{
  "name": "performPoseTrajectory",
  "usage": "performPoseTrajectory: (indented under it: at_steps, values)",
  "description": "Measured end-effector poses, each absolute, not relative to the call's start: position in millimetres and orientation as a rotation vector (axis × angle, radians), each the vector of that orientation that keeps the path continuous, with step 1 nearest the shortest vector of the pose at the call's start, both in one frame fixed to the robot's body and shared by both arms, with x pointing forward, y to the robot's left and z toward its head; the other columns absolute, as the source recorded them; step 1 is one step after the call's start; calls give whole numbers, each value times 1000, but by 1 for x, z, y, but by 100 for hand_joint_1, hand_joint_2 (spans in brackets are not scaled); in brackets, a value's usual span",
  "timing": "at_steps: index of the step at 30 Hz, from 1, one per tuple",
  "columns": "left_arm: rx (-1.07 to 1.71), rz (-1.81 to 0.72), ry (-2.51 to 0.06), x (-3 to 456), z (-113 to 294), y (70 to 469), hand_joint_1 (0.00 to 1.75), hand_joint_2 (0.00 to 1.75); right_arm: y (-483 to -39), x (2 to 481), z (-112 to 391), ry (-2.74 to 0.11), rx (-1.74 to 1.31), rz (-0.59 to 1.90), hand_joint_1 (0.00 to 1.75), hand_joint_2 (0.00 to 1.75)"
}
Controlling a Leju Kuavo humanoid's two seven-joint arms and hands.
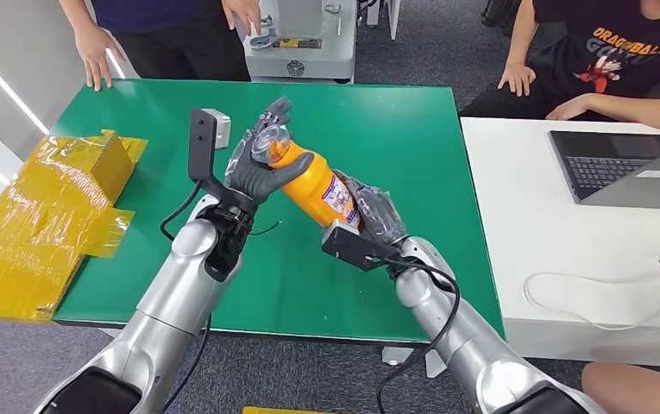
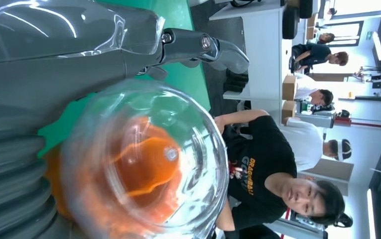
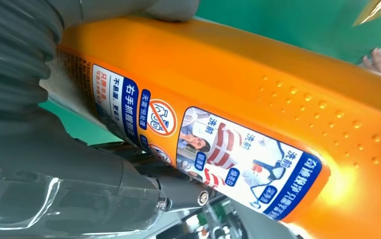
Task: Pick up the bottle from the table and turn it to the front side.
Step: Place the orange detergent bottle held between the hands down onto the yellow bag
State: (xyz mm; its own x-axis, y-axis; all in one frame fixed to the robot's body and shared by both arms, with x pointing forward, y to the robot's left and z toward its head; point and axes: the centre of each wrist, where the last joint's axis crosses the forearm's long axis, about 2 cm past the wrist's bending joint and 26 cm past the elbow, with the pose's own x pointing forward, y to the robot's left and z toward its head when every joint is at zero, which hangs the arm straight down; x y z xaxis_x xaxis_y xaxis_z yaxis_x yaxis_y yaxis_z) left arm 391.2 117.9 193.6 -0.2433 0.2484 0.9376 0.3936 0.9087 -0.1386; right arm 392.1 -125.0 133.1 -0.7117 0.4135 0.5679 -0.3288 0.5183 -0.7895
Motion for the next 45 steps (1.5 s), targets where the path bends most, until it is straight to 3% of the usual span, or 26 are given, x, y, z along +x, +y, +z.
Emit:
performPoseTrajectory:
  at_steps: [5,9,27,45]
  values:
    - [-478,-141,-1846,394,198,119,168,175,-129,396,136,-2004,-107,1250,175,175]
    - [-481,-141,-1853,396,201,119,0,175,-132,400,140,-2011,-152,1255,175,175]
    - [-493,-142,-1856,396,206,115,0,175,-133,419,177,-2143,-288,1186,175,175]
    - [-490,-116,-1858,396,209,113,0,175,-112,412,178,-2162,-191,1089,175,175]
